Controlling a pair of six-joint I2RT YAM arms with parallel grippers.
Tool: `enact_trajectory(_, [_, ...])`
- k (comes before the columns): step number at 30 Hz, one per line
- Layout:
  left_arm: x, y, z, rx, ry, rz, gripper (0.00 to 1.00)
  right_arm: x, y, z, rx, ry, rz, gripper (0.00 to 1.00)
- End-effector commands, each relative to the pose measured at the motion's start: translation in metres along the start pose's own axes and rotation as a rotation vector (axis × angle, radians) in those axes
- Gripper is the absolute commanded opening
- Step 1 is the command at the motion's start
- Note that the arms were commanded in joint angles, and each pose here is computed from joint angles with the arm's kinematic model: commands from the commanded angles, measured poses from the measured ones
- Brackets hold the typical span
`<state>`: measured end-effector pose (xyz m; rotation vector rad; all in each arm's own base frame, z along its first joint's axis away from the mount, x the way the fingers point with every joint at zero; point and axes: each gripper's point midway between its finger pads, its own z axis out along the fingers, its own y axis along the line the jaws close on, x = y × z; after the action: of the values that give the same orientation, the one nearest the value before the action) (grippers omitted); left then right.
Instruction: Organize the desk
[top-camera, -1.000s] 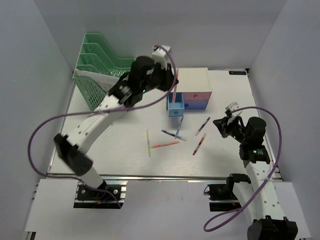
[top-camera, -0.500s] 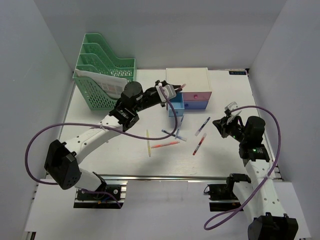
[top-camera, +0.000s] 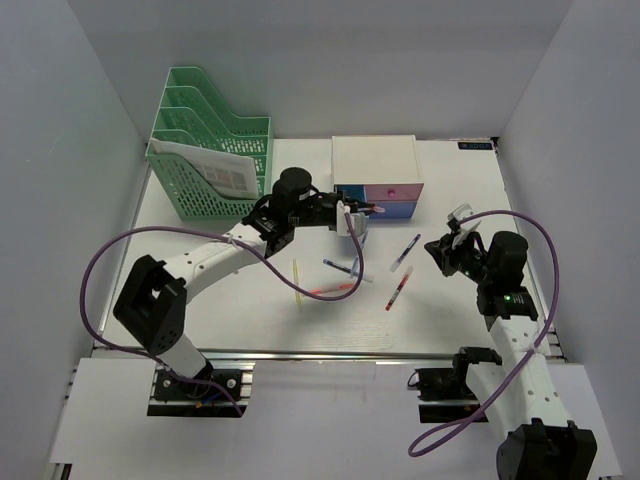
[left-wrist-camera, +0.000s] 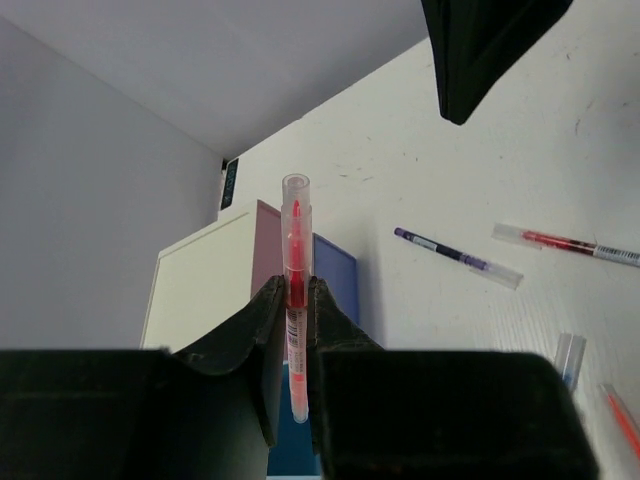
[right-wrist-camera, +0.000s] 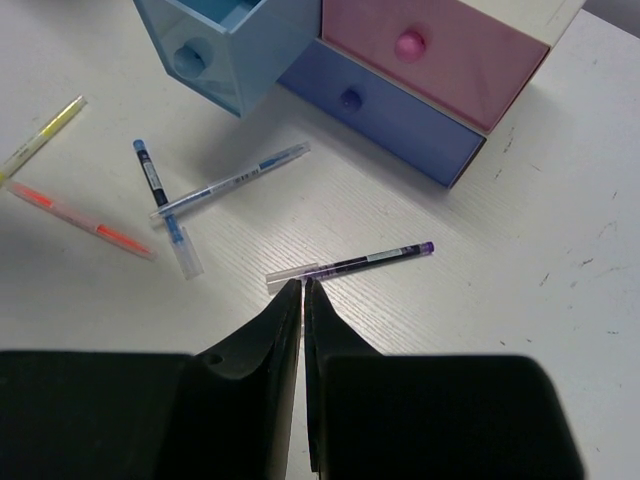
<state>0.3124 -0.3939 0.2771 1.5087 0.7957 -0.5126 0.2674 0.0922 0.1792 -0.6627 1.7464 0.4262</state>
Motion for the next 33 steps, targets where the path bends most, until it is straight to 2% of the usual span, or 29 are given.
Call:
enact_trajectory(1, [-0.007,0.003,0.002,0.027,-0.047,0.108,0.00,-0.002,-0.005,0.001,0.013,-0.009,-0.025,0.10])
enact_trajectory(9, [0.038,-0.013,0.017,0.112,0.026,0.147,0.00,0.001,-0.008,0.002,0.025,0.005,-0.022,0.10])
enact_trajectory(19, [0.081,0.008,0.010,0.066,0.087,0.199,0.00,0.004,-0.010,0.004,0.028,0.016,-0.021,0.11])
enact_trajectory(30, [0.100,0.036,0.006,-0.013,0.095,0.197,0.00,0.007,-0.010,0.005,0.028,0.025,-0.019,0.11])
enact_trajectory(31, [0.099,0.038,0.006,-0.022,0.091,0.200,0.06,0.006,-0.011,0.004,0.032,0.023,-0.020,0.11])
enact_trajectory(32, [0.097,0.039,0.006,-0.026,0.088,0.199,0.15,0.007,-0.011,0.005,0.031,0.025,-0.019,0.11])
enact_trajectory(33, [0.097,0.037,0.005,-0.028,0.087,0.194,0.31,0.007,-0.011,0.005,0.031,0.025,-0.019,0.12])
